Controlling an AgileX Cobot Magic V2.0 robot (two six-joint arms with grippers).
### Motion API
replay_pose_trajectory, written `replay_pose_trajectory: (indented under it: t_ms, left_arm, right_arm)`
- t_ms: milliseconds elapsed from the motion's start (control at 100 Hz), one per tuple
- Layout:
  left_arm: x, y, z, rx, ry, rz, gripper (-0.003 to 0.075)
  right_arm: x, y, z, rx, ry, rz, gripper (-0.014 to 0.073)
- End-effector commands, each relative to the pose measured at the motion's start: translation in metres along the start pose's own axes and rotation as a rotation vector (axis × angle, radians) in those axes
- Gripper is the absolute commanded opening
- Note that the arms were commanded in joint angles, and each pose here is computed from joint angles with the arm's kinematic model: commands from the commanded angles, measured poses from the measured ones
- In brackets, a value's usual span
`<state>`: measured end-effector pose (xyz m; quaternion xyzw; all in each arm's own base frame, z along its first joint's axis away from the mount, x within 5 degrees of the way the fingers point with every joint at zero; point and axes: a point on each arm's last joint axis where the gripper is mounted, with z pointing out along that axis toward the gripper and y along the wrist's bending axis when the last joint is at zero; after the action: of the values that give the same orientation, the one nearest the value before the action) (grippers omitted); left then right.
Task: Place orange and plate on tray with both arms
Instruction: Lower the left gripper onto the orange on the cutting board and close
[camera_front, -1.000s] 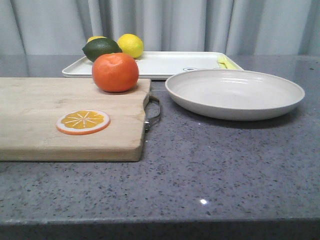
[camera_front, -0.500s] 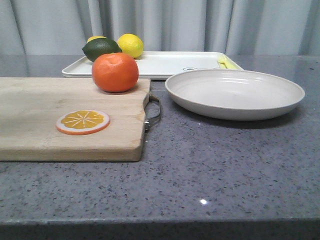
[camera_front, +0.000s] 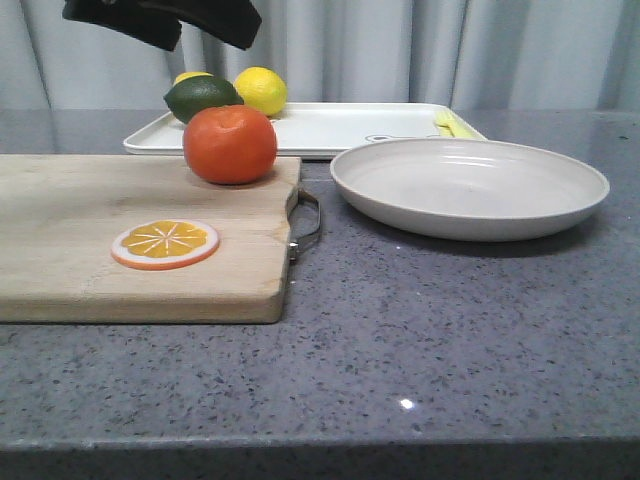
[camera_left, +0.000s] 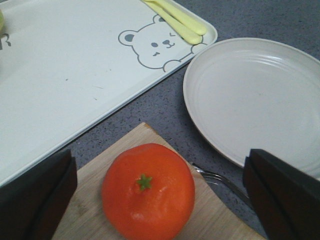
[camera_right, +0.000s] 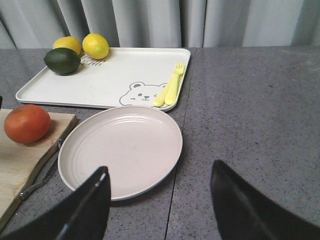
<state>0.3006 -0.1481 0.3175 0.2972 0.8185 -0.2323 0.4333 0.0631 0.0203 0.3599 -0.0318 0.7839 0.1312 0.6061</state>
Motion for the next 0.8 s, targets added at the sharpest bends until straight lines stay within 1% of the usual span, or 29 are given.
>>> replay_pose_trajectory:
  t_ms: [0,570,790]
  left_arm:
    - [-0.021,-0.002,-0.006,-0.012,-0.086,-0.021,0.0638]
    - [0.003,0.014,0.037,-0.003,0.026,-0.091,0.0638]
    - [0.007,0.016,0.044,-0.004,0.045,-0.096,0.0638]
  right_arm:
    - [-0.016,0.0,-0.002,0.012,-0.101,-0.01,0.0452]
    - [-0.016,0.0,-0.002,0.013,-0.102,-0.011,0.0452]
    - [-0.016,0.0,-0.002,0.014,-0.101,-0.012,0.0452]
